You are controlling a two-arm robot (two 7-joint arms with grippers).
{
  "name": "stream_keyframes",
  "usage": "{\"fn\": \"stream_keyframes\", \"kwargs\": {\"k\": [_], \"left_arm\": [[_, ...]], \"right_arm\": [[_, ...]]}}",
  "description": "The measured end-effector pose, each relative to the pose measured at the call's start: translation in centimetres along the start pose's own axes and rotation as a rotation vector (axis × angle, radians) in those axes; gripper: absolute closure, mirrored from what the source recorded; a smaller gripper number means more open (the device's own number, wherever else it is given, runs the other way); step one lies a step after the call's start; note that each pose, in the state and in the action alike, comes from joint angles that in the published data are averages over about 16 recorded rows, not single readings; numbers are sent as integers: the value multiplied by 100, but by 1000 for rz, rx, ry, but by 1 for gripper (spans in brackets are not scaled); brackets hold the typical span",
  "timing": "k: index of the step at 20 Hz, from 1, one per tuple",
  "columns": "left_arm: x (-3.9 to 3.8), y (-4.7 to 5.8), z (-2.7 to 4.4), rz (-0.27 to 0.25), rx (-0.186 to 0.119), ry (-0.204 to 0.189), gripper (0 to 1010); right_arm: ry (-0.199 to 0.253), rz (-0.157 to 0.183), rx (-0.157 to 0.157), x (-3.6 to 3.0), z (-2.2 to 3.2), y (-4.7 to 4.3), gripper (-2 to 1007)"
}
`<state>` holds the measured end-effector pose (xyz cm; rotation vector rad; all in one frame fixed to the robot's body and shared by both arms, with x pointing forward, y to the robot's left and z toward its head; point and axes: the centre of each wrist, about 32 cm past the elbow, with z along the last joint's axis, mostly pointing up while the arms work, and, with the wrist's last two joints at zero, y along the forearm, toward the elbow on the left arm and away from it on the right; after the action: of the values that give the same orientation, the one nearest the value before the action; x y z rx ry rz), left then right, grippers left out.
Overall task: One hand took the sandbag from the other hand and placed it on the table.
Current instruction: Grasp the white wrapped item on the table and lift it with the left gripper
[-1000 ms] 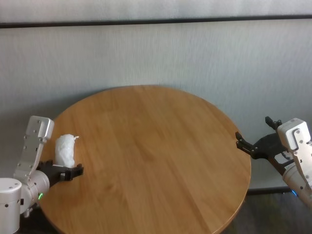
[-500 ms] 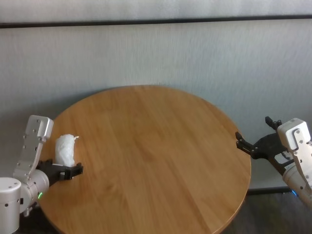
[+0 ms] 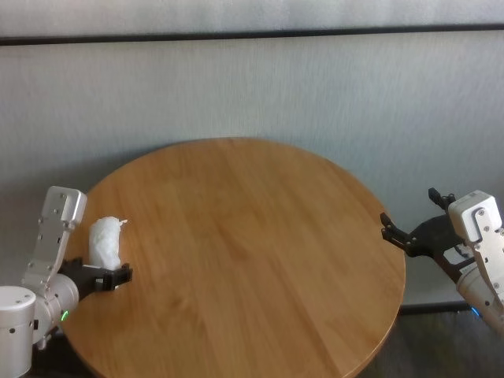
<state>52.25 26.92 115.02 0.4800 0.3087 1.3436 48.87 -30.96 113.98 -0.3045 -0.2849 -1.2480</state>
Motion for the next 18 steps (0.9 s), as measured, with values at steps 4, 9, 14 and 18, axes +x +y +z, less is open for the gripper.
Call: {"fn": "stream_keyframes", "kwargs": {"k": [4, 9, 14, 18], "left_arm": [[-4, -4, -2, 12, 0, -9, 9], [-8, -9, -13, 29, 0, -26, 9], [-12, -12, -24, 42, -1, -39, 9], [-15, -12, -32, 48, -2, -48, 9]], "right_arm": [[0, 0, 0, 0, 0, 0, 4], [0, 0, 0, 0, 0, 0, 4], [0, 0, 0, 0, 0, 0, 4], [0, 0, 0, 0, 0, 0, 4]]}}
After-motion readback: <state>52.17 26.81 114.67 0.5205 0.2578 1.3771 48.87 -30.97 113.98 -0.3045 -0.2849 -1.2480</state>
